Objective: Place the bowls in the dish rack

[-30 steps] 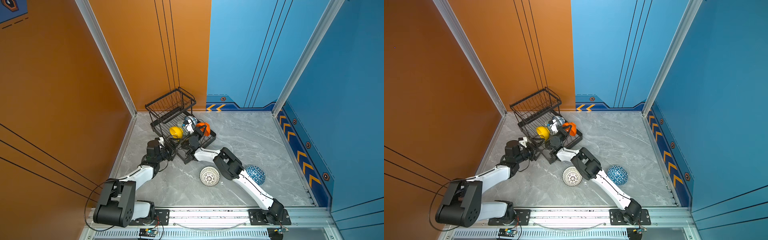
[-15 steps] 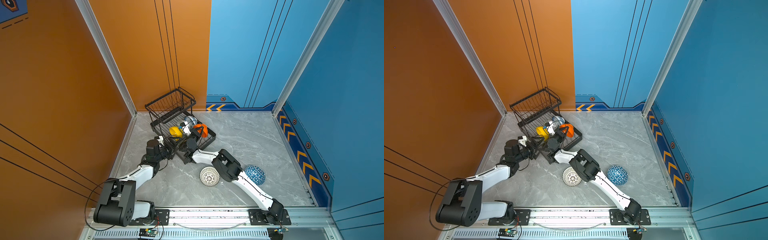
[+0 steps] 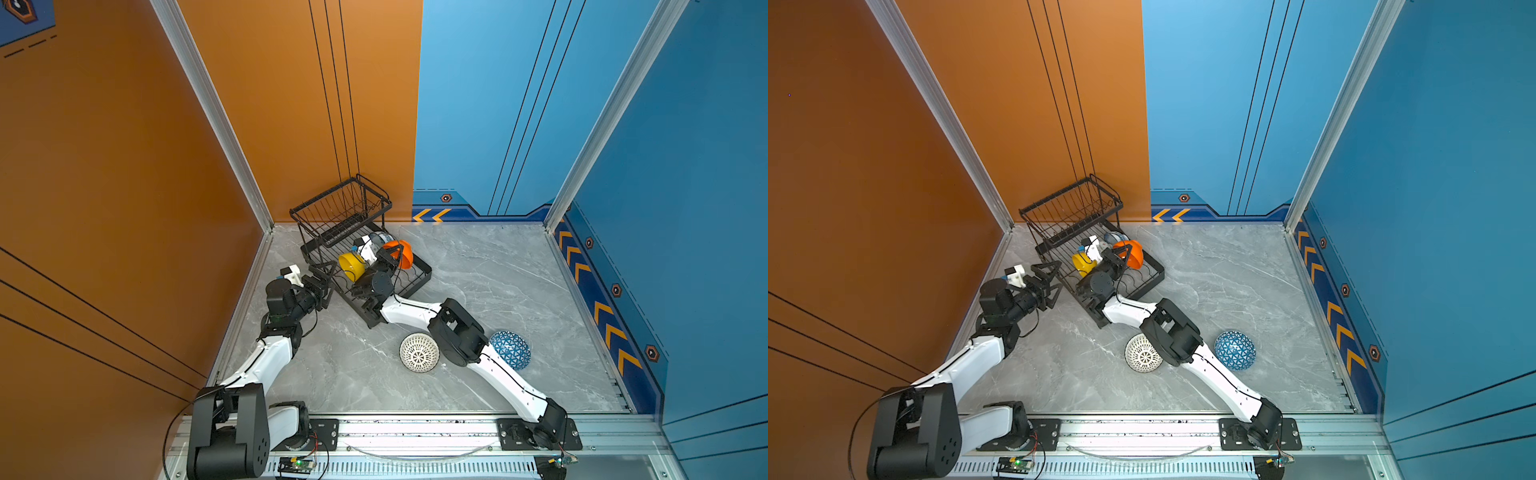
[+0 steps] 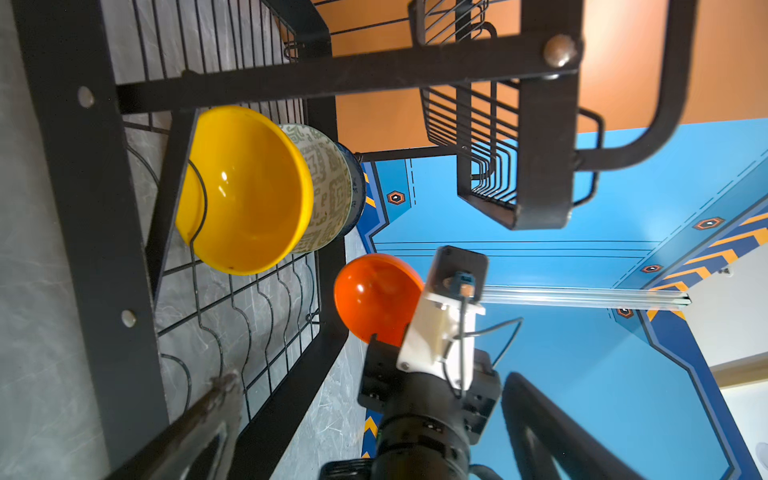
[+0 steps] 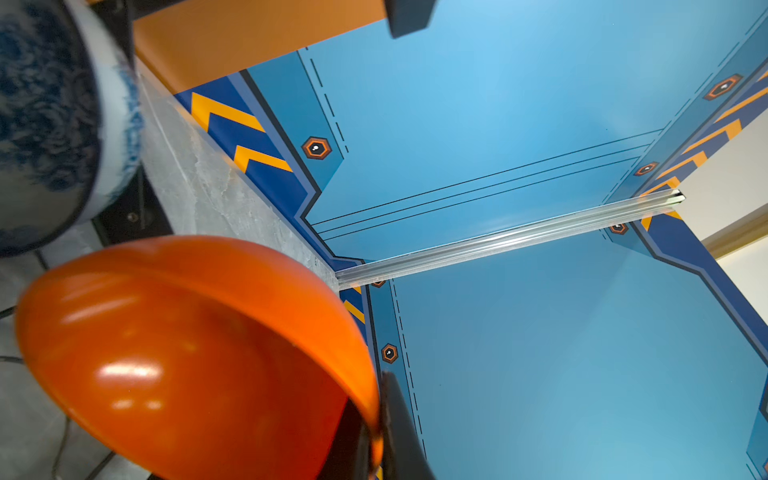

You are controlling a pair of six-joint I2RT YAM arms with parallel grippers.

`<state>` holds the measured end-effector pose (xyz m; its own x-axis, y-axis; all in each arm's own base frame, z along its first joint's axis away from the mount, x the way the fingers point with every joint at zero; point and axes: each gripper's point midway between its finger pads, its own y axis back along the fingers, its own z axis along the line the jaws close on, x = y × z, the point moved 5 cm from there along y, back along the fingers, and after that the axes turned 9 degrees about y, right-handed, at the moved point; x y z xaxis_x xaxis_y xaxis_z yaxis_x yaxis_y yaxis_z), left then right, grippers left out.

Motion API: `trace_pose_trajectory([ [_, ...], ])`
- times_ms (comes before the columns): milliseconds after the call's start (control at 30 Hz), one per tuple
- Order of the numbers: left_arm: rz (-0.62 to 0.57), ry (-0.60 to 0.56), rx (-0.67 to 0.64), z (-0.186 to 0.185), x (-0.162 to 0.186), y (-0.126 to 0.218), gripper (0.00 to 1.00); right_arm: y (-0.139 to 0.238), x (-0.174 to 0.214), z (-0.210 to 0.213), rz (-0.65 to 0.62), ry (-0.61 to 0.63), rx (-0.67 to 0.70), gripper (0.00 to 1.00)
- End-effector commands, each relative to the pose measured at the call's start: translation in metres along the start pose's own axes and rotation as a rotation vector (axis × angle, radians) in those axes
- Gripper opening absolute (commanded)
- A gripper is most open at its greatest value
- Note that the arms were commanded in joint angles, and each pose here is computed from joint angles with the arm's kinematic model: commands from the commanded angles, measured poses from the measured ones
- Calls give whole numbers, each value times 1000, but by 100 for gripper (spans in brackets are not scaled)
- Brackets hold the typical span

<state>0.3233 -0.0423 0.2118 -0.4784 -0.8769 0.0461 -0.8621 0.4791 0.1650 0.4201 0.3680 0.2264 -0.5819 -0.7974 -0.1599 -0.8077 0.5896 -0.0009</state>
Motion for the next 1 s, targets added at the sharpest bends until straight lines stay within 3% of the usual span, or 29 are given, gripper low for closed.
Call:
trace_pose_trajectory([
  [0, 29, -16, 47, -13, 5, 5, 98, -6, 38, -51, 254, -155, -203, 9],
  [233, 23, -23, 68, -20, 9, 8, 98, -14, 61, -70, 275, -103, -197, 9],
  [367, 24, -40, 63, -24, 13, 6, 98, -23, 73, -102, 281, -136, -196, 9],
  [533, 44, -63, 74, -34, 22, 0, 98, -61, 102, -142, 328, -180, -151, 9],
  [800, 69, -122, 61, -52, 35, -8, 98, -102, 150, -222, 401, -371, -87, 9],
  [967, 95, -153, 54, -61, 45, -16, 98, -107, 165, -269, 375, -486, -19, 9],
])
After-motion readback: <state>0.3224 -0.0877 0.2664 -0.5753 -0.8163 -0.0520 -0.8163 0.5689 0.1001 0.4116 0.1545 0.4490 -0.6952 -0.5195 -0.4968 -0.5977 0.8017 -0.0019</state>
